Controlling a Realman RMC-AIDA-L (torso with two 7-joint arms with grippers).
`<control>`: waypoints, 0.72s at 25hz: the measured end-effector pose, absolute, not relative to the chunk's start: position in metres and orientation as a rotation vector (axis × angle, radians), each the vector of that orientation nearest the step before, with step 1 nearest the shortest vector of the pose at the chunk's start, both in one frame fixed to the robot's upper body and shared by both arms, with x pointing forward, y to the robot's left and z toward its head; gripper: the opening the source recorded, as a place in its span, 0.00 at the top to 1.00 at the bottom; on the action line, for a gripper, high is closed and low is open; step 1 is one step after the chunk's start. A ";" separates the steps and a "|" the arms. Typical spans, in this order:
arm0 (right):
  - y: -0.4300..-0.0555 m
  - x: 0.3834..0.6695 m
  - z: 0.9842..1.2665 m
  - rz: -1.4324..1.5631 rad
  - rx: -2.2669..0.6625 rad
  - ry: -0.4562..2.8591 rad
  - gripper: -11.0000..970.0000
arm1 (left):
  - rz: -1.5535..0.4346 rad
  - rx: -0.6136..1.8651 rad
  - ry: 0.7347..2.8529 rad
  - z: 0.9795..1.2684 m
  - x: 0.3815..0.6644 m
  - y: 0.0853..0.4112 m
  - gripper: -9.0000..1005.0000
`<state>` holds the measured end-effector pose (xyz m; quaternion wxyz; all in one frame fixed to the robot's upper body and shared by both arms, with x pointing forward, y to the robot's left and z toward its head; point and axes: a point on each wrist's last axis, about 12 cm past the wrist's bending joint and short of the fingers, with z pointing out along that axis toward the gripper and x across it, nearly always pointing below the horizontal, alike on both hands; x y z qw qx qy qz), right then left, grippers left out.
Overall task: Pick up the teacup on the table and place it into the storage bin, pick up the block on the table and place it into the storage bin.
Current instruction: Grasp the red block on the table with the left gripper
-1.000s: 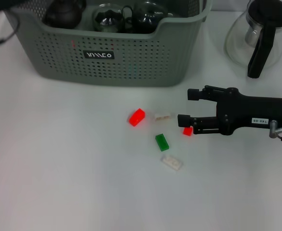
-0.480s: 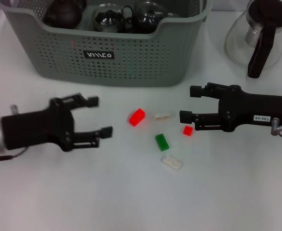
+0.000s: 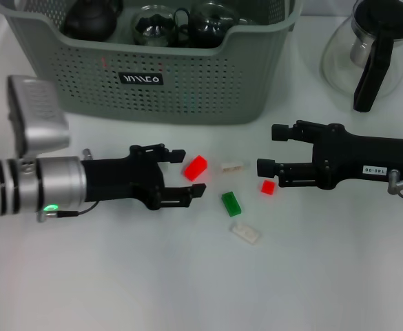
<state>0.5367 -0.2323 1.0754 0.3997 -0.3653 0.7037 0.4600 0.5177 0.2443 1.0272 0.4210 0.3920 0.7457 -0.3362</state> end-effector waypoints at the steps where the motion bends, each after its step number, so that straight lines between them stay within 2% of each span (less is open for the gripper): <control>1: -0.232 0.537 1.075 1.164 -0.925 1.780 0.02 | -0.830 0.990 1.878 1.026 0.521 0.241 0.20; 15: -0.232 0.539 1.077 1.159 -0.933 1.780 0.02 | -0.722 1.066 1.873 1.019 0.535 0.225 0.21; 18: -0.232 0.539 1.077 1.158 -0.934 1.780 0.02 | -0.711 1.079 1.857 1.019 0.536 0.224 0.31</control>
